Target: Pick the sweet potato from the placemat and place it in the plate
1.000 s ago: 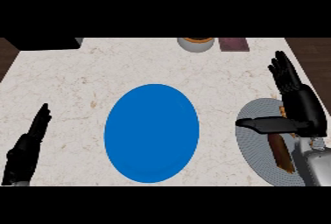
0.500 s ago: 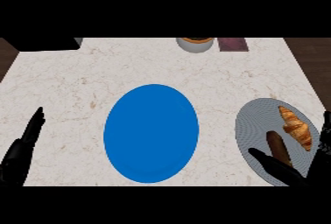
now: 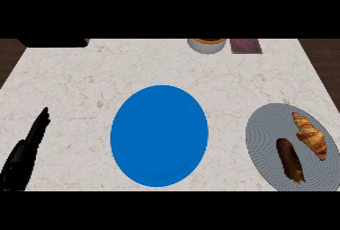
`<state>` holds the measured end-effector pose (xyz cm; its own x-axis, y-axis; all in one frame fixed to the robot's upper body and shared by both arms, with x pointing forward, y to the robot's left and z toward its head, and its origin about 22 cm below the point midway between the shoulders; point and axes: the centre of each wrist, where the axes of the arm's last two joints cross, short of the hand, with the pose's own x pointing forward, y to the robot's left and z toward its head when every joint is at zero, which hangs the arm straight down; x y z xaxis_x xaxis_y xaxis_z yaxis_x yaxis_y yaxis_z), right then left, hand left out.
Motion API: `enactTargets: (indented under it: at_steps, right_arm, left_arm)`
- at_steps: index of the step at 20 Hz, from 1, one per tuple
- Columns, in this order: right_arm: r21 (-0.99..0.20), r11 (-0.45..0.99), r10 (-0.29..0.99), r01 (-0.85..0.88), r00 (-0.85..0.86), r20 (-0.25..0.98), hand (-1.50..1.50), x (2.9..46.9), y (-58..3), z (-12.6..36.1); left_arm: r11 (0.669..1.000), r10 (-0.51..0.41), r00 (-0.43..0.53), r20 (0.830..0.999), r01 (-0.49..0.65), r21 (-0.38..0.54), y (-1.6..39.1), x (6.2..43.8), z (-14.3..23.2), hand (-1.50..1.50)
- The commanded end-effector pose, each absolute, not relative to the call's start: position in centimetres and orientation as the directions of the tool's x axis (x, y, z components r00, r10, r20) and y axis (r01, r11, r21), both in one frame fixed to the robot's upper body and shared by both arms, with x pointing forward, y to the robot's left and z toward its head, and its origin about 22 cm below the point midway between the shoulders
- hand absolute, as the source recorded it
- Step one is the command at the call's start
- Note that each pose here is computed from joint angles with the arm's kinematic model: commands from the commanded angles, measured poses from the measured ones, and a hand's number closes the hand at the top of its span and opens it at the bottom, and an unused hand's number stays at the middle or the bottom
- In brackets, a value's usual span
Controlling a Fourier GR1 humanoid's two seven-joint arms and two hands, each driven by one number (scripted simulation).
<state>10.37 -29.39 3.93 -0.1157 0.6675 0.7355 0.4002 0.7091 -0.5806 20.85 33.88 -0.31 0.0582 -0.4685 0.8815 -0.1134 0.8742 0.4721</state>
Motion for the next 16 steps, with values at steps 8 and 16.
enactTargets:
  at_steps: [8, 16]
  right_arm:
    - [-0.847, 0.489, 0.796, 0.210, 0.290, 0.532, -1.50, 11.6, -30.0, 9.0]
    - [-0.888, 0.460, 0.805, -0.001, 0.422, 0.416, -1.50, 16.6, -28.8, 9.9]
  left_arm:
    - [0.877, -0.469, 0.041, 0.882, -0.096, 0.471, 34.1, 22.0, -0.3, 0.00]
    - [0.880, -0.463, 0.035, 0.886, -0.103, 0.464, 32.9, 20.5, 0.1, 0.00]
